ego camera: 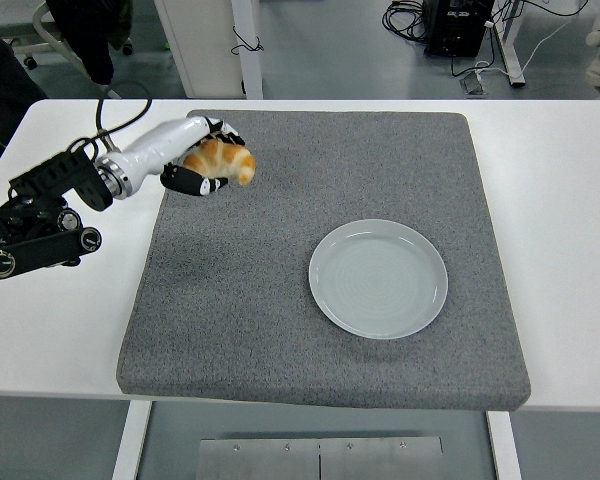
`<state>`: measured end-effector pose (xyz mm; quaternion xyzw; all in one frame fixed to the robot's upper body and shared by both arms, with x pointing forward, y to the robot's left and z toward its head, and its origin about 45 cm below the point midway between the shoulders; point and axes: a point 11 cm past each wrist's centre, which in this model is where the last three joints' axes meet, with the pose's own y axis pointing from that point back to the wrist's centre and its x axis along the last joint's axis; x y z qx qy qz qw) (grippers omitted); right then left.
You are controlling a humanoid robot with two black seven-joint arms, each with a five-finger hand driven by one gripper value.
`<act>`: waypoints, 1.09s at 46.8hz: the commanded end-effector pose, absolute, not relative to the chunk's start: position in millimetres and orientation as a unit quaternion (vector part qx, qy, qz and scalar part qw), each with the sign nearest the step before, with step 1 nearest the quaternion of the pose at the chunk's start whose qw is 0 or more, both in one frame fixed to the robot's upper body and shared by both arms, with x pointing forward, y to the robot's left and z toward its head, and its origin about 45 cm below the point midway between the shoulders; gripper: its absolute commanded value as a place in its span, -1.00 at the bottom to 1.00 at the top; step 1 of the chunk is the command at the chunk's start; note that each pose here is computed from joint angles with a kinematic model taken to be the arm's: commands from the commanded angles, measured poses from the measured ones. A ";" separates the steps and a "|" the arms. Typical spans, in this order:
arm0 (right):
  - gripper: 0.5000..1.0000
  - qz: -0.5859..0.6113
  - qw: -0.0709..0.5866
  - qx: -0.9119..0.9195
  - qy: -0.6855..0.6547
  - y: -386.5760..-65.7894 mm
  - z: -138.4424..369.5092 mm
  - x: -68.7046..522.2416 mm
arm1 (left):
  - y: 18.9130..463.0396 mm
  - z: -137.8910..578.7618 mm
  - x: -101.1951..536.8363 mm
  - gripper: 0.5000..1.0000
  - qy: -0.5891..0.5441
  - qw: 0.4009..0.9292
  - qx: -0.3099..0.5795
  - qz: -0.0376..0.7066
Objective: Place the bread on the plate
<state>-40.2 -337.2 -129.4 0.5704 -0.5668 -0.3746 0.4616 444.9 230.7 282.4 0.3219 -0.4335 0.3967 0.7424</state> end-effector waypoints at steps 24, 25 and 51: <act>1.00 -0.375 0.462 0.570 -0.567 -337.1 -129.4 -40.3 | 196.6 370.0 457.4 -0.55 -0.463 0.782 0.209 0.362; 1.00 -0.375 0.462 0.570 -0.567 -337.1 -129.4 -40.3 | 193.8 371.5 456.9 -0.55 -0.466 0.782 0.206 0.358; 1.00 -0.374 0.462 0.570 -0.567 -337.3 -129.4 -40.2 | 82.9 359.0 425.7 -0.44 -0.552 0.788 0.160 0.221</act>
